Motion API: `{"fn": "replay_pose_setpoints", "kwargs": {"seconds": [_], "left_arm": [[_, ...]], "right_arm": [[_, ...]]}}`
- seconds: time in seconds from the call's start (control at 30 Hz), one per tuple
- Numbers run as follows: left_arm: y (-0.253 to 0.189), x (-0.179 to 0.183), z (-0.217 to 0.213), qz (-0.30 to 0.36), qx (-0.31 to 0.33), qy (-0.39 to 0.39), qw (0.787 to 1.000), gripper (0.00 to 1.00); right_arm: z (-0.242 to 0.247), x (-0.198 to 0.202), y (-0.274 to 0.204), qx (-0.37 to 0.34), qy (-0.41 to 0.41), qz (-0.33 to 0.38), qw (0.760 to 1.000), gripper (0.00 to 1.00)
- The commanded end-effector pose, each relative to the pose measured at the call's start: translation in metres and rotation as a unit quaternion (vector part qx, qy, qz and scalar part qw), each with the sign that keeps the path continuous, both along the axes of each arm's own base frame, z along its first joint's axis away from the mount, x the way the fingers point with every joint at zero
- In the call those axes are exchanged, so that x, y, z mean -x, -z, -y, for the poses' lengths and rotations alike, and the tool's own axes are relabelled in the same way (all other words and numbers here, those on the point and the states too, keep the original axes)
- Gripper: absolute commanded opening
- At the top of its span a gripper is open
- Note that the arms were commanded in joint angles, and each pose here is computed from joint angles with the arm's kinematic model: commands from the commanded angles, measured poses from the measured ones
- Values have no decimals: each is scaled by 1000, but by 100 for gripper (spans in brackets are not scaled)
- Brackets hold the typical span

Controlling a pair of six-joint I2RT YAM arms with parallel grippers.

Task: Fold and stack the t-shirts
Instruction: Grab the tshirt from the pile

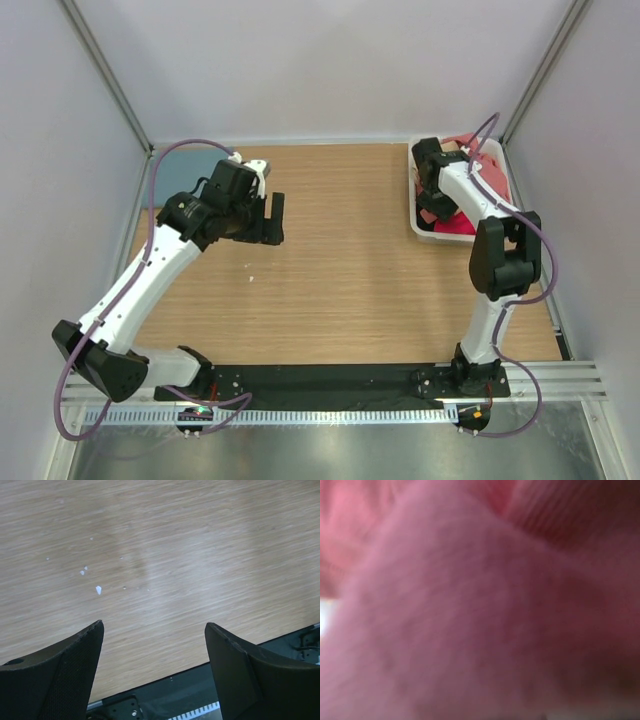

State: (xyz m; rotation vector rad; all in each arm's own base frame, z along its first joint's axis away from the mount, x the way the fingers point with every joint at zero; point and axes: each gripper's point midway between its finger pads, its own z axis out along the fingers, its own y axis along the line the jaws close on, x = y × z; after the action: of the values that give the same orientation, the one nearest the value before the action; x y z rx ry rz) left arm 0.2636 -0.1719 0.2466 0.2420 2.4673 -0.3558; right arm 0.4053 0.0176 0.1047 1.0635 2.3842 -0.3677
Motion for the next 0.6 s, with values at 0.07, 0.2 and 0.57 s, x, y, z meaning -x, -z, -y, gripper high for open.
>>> {"fn": "replay_pose_setpoints", "kwargs": {"seconds": [0.07,0.2,0.57], "left_arm": [[-6,-8,-19,47,-48,2,998,84],[-2,-5,-18,51,-60,18,997,85],[-17,19,-24,51,-33,7,998,85]], "right_arm": [[7,-30,-23,33,68,66,995,61],[5,-44,-27,40,54,89,994,62],[4,-46,-44,49,33,92,994,1]]}}
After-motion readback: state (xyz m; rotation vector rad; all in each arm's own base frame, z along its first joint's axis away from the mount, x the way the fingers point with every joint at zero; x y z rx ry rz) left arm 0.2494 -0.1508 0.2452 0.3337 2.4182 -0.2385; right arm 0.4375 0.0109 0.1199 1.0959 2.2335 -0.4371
